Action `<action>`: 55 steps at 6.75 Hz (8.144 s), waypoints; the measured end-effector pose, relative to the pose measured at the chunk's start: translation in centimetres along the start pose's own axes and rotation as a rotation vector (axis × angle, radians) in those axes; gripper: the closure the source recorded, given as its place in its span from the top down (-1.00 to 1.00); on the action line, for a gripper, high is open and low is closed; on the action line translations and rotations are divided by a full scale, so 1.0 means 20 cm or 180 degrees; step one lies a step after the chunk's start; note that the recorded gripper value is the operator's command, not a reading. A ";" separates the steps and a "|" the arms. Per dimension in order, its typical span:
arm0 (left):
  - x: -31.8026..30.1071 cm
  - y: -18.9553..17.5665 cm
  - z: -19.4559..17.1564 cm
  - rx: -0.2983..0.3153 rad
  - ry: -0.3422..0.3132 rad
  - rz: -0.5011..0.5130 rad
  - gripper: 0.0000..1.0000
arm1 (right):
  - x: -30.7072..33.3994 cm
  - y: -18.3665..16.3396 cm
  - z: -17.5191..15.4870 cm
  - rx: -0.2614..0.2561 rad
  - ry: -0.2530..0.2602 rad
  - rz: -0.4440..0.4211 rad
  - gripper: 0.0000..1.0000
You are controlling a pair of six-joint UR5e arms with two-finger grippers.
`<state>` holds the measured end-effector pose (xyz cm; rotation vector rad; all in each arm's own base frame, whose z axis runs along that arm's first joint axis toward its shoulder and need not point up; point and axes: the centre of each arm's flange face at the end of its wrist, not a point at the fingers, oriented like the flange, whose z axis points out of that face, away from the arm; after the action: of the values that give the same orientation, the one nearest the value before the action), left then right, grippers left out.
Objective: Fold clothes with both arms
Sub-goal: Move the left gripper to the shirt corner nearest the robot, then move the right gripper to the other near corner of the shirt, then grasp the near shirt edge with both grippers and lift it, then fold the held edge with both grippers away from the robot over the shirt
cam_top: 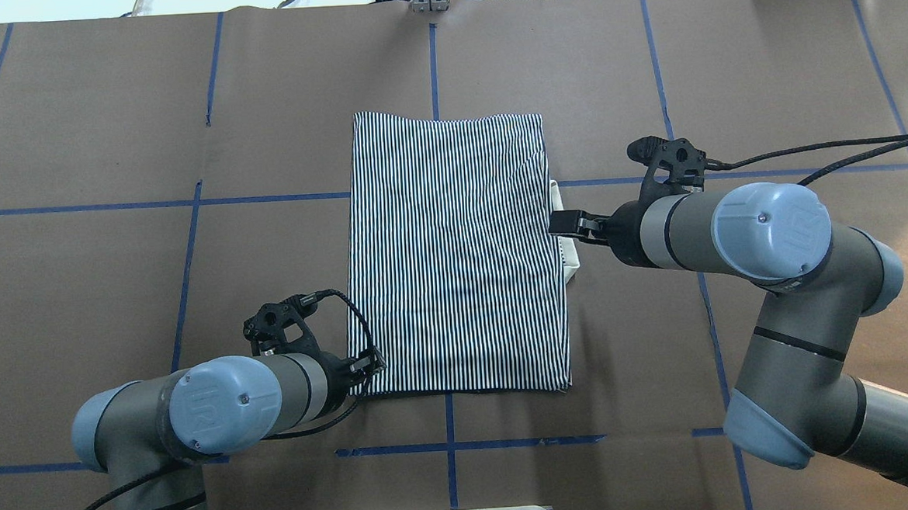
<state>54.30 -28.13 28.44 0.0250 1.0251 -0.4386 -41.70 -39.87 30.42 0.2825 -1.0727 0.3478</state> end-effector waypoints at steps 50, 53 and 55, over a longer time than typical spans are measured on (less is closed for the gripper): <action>0.33 -0.36 -0.89 0.0252 -0.0040 0.0642 -1.00 | -0.70 0.51 -0.29 0.0010 0.0911 0.1189 -1.00; 0.36 -0.63 -0.57 0.0413 -0.0165 0.0665 -1.00 | -0.77 0.27 0.06 0.0217 0.0909 0.1170 -1.00; 0.34 -0.72 -0.35 0.0455 -0.0172 0.0666 -1.00 | -0.76 0.14 0.29 0.0309 0.0934 0.1114 -1.00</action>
<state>46.20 -42.01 21.75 0.2450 0.9256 -0.3189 -54.01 -41.75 19.69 0.1227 -0.8140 0.7337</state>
